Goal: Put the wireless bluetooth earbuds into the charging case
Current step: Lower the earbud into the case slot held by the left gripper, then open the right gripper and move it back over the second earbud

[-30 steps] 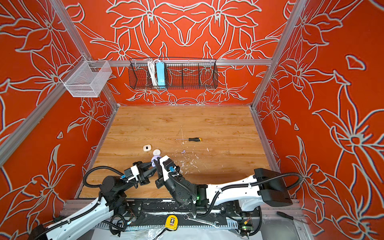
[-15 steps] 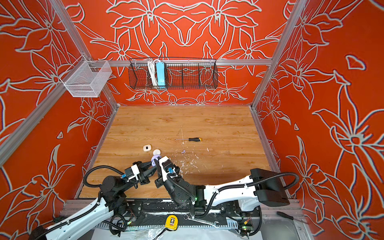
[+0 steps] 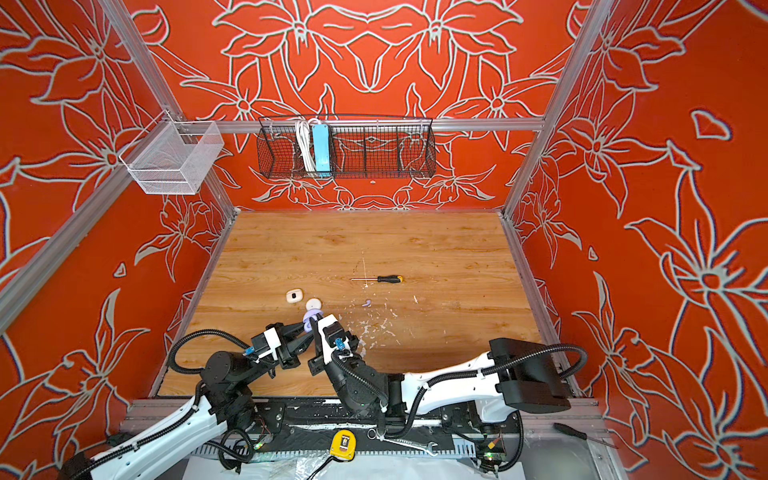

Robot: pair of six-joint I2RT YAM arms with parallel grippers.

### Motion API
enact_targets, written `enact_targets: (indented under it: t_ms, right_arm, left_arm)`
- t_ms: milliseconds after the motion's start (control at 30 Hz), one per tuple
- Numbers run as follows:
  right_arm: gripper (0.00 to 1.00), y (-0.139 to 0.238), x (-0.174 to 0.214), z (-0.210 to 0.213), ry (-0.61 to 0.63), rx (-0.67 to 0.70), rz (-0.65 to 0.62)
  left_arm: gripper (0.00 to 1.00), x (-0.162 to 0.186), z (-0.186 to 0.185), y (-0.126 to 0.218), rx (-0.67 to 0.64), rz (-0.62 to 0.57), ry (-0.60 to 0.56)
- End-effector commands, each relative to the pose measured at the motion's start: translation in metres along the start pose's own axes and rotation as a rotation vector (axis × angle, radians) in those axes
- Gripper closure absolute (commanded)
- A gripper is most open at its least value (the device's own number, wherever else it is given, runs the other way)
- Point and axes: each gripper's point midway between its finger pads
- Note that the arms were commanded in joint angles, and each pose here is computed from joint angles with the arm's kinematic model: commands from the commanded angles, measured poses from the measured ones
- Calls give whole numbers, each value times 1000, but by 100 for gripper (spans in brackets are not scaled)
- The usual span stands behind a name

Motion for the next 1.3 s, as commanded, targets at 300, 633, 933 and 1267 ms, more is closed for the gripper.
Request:
enact_targets:
  t_ms: [300,633,933,1267]
  right_arm:
    - [88,5,26,25,48,-9,23]
    - [88,1,28,29,80,15,32]
    - [69,6,10,31,84,-72,36]
    - [64,26,-6,-11,109,-114,90]
  left_arm:
    - [100,-15,20,8,-129,-82,5]
    - [100,-17,19,8,-125,-83,1]
    - [100,-13,21,7,-135,-68,-3]
    - [100,-11,16,4,-105,-46,-7]
Point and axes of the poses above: each gripper's point midway between its finger pads, its own y axis back along the fingers, its own z axis along the line the jaws close on, x = y × z, and after that the axes turned 14 degrees about y, right-handed
